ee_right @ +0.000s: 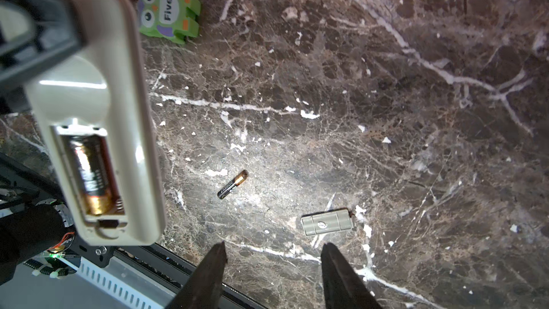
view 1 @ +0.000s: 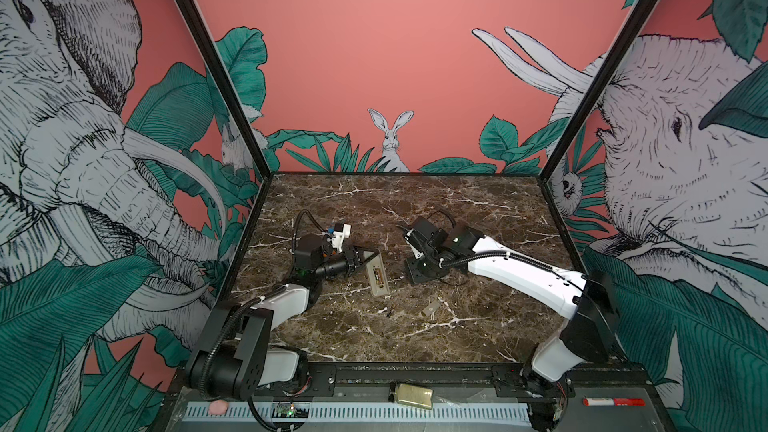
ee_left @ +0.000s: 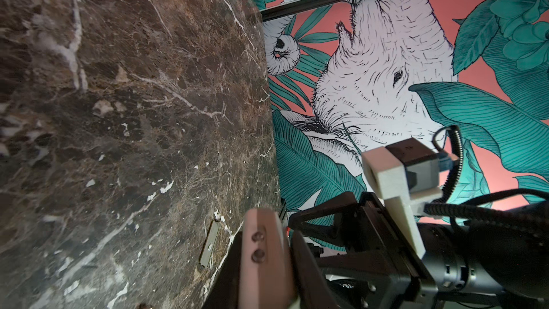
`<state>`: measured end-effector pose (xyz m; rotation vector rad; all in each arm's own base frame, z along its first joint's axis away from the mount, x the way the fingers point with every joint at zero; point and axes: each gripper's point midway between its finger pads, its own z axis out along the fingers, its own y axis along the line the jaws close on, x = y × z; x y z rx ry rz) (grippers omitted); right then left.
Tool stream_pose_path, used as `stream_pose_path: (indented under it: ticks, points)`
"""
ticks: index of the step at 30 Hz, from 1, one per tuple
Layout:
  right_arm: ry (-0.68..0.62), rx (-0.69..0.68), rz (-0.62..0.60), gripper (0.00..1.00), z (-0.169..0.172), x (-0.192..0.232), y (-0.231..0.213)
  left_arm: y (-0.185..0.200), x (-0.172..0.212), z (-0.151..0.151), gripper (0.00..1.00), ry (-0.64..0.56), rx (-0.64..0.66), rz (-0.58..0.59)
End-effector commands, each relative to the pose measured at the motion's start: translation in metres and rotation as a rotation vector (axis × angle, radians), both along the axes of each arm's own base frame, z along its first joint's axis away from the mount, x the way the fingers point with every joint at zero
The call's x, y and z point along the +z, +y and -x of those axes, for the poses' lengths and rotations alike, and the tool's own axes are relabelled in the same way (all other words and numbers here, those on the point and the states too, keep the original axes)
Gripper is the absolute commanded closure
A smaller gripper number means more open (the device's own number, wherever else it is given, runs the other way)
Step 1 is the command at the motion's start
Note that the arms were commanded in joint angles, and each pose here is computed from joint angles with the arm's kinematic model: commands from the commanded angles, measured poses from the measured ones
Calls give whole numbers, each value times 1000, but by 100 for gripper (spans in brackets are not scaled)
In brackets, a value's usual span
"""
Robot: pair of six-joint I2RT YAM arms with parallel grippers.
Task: Load the batteries into the remote control
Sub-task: 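Raise the right gripper off the remote and move it over the loose battery, then lower the right gripper onto the second AA battery and close on it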
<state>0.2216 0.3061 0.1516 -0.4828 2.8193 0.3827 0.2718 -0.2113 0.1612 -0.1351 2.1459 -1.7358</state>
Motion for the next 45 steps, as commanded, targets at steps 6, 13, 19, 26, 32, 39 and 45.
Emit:
stream_pose_path:
  ticks: [6, 13, 19, 26, 32, 39, 45]
  points:
    - [117, -138, 22, 45, 10, -24, 5, 5, 6, 19, 100, -80, -28, -33]
    - [148, -186, 66, 45, 19, -44, 17, 9, 2, 31, 100, -91, -27, -62]
    - [174, -243, 75, 46, 26, -61, 31, 19, -17, 36, 100, -56, 35, -135]
    - [209, -262, 107, 47, 31, -75, 49, 28, -36, 46, 100, -35, 57, -208]
    - [234, -342, 82, 50, 33, -89, 54, 31, -44, 53, 100, -7, 60, -225]
    - [248, -396, 81, 51, 37, -102, 63, 40, -55, 60, 100, 28, 69, -215]
    - [243, -459, 90, 52, 36, -112, 60, 39, -53, 62, 100, 29, 60, -200]
